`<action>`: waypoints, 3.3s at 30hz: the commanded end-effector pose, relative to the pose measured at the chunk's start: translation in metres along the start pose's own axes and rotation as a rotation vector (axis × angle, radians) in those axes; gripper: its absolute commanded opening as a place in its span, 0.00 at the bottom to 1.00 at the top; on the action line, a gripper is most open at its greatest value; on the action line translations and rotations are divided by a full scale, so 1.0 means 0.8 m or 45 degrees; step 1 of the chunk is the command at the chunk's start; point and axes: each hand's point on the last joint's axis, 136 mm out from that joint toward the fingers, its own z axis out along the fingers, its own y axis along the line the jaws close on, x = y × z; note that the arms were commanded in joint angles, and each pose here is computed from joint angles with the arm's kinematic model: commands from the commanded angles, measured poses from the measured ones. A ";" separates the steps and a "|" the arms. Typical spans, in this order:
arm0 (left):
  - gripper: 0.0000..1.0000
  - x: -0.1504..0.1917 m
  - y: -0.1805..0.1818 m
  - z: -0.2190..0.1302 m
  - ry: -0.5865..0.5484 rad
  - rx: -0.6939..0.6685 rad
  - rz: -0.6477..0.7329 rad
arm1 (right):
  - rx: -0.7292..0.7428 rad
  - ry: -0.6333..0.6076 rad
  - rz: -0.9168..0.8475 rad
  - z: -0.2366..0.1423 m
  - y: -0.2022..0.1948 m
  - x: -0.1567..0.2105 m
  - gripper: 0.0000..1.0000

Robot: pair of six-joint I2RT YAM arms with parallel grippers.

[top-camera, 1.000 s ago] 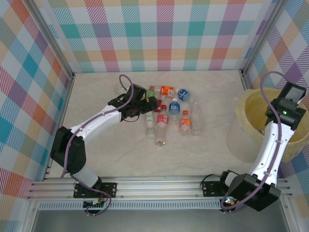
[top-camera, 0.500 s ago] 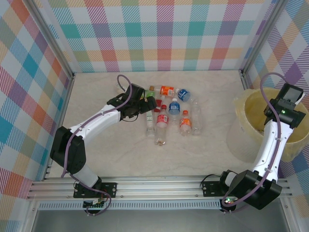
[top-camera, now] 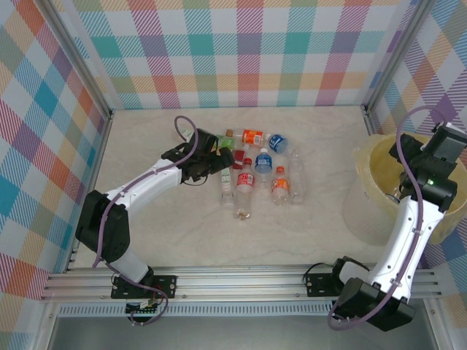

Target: Put the plastic bottles in the bin

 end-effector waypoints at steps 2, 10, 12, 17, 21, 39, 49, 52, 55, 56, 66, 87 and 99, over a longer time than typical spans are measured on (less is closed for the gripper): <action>1.00 0.002 0.024 -0.003 -0.006 -0.068 -0.052 | -0.414 -0.037 0.058 -0.049 0.087 -0.016 0.90; 1.00 0.004 0.039 -0.006 -0.017 -0.113 -0.074 | -0.822 0.066 -0.162 -0.088 0.225 0.010 0.96; 1.00 0.003 0.042 -0.007 -0.021 -0.119 -0.082 | -0.885 0.088 -0.240 -0.093 0.256 0.023 0.97; 1.00 0.003 0.047 -0.009 -0.019 -0.132 -0.092 | -0.929 0.194 -0.461 -0.081 0.320 0.072 0.99; 1.00 0.003 0.051 -0.011 -0.023 -0.141 -0.095 | -0.818 0.289 -0.562 -0.048 0.337 0.115 1.00; 1.00 0.010 0.064 -0.017 -0.022 -0.163 -0.109 | -0.509 0.800 -0.529 0.055 0.302 0.309 1.00; 1.00 0.015 0.075 -0.015 -0.022 -0.190 -0.131 | -0.382 0.960 -0.515 0.069 0.269 0.373 0.97; 1.00 0.016 0.075 -0.013 -0.017 -0.190 -0.139 | -0.487 1.059 -0.514 0.062 0.283 0.395 0.96; 1.00 0.017 0.075 -0.011 -0.014 -0.191 -0.140 | -0.369 1.051 -0.495 0.079 0.273 0.402 0.95; 1.00 0.017 0.075 -0.011 -0.012 -0.191 -0.140 | -0.320 1.030 -0.496 0.085 0.267 0.401 0.91; 1.00 0.018 0.080 -0.010 -0.011 -0.218 -0.136 | -0.260 0.979 -0.544 0.107 0.264 0.402 0.72; 1.00 0.019 0.068 -0.009 0.001 -0.153 -0.137 | -0.354 0.830 -0.693 0.101 0.280 0.346 0.45; 1.00 0.021 0.044 -0.002 0.034 -0.024 -0.116 | -0.529 0.586 -0.616 0.029 0.292 0.235 0.41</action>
